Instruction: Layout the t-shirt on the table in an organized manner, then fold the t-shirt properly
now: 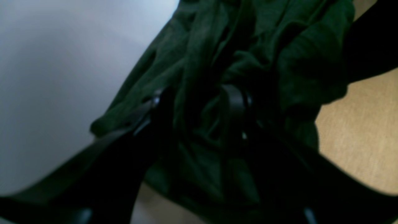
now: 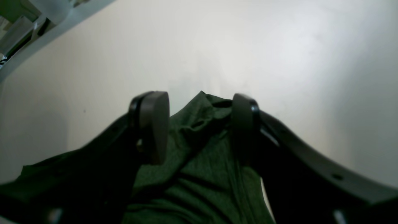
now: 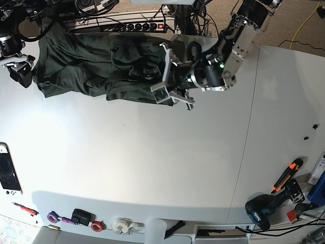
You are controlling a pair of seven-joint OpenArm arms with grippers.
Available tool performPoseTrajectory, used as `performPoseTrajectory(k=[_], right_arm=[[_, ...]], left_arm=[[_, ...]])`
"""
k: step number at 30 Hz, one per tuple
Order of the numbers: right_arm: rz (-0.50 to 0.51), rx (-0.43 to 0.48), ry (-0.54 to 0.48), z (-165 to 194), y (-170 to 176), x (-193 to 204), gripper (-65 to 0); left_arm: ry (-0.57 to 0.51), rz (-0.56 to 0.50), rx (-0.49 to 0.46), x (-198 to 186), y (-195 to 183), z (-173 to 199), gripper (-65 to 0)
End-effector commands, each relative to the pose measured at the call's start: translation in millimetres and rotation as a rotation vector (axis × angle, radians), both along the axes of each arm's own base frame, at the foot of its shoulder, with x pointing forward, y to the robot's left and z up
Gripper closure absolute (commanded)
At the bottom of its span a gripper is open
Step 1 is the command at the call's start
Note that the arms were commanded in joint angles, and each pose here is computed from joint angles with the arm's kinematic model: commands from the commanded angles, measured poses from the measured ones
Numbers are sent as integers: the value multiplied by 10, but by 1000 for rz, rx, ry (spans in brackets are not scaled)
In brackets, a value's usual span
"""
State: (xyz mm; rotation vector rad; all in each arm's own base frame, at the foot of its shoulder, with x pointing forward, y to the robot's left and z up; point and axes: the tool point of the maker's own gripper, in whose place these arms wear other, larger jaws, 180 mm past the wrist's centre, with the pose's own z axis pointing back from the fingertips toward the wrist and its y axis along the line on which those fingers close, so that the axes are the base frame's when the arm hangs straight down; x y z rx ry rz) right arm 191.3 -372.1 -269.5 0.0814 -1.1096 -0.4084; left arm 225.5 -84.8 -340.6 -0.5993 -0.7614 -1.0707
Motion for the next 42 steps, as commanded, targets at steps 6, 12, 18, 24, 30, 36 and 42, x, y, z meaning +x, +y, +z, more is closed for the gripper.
performPoseTrajectory(k=[6, 12, 18, 24, 30, 36, 42], right_arm=[[9, -33, -53, 162, -22, 48, -320], [9, -33, -53, 162, -22, 48, -320], [9, -33, -52, 160, -21, 47, -320], [9, -33, -52, 160, -21, 47, -320], [10, -32, -50, 157, -21, 46, -320], [10, -31, -47, 151, -18, 44, -320], [10, -31, -46, 148, -18, 42, -320]], left_arm=[[-69, 2, 21, 66, -52, 60, -227], [-89, 34, 35, 129, -19, 53, -147], [-101, 35, 9, 143, -48, 97, 0], [-94, 32, -70, 129, -213, 232, 0], [-65, 22, -213, 83, -552, 524, 0], [-97, 21, -312, 160, -776, 834, 0], [-109, 70, -384, 254, -827, 996, 0]])
